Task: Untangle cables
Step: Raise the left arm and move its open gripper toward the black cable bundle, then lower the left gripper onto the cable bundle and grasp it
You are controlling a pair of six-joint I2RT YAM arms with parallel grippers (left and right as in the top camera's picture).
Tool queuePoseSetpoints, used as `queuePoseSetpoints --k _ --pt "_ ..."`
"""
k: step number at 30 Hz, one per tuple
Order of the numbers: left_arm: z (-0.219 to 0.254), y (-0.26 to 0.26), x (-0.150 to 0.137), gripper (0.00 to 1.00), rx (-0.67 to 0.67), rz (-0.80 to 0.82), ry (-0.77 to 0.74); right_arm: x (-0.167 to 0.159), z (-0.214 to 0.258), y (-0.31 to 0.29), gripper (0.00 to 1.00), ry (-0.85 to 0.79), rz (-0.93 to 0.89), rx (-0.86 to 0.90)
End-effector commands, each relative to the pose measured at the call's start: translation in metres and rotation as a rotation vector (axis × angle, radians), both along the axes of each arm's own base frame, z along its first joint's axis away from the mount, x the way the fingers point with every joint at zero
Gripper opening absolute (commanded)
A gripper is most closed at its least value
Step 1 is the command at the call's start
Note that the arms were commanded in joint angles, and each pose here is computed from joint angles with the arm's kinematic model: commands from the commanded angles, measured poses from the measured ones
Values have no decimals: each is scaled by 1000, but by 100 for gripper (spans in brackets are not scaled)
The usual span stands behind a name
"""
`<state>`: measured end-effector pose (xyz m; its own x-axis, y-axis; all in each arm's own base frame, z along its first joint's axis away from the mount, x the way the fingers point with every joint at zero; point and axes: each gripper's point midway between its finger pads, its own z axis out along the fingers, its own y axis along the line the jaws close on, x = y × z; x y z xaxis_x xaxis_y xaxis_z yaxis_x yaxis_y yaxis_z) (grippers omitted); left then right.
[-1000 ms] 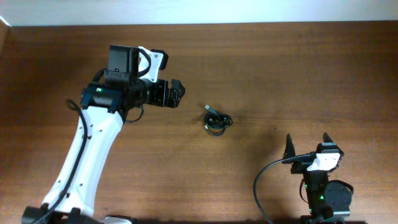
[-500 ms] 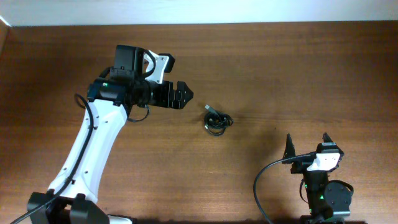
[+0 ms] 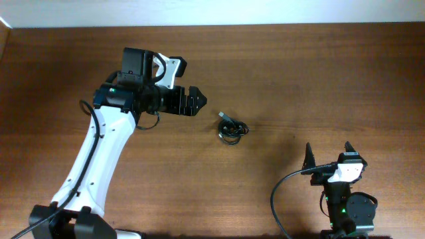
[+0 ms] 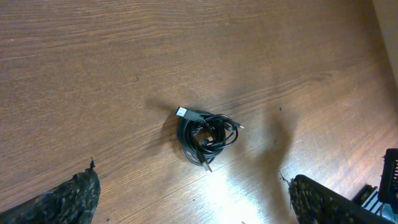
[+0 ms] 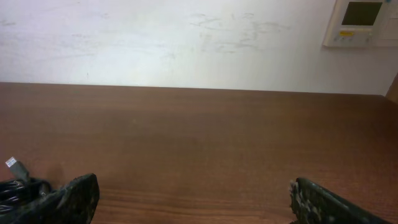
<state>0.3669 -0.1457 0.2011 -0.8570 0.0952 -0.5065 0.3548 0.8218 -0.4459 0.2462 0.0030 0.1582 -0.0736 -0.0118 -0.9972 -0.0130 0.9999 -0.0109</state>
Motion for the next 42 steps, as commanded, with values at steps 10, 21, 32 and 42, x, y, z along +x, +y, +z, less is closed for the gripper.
queuePoseSetpoints --k 10,21,32,42 --pt "3 -8 -3 99 -18 -20 5 0 -3 -3 98 6 -15 -1" --pt "-34 -3 -41 89 179 55 207 0 -3 -3 98 6 -15 -1" --pt "-130 -14 -46 83 363 40 440 0 -3 -3 98 6 -15 -1" --pt "-150 -61 -4 86 153 31 370 0 -3 -3 98 6 -15 -1"
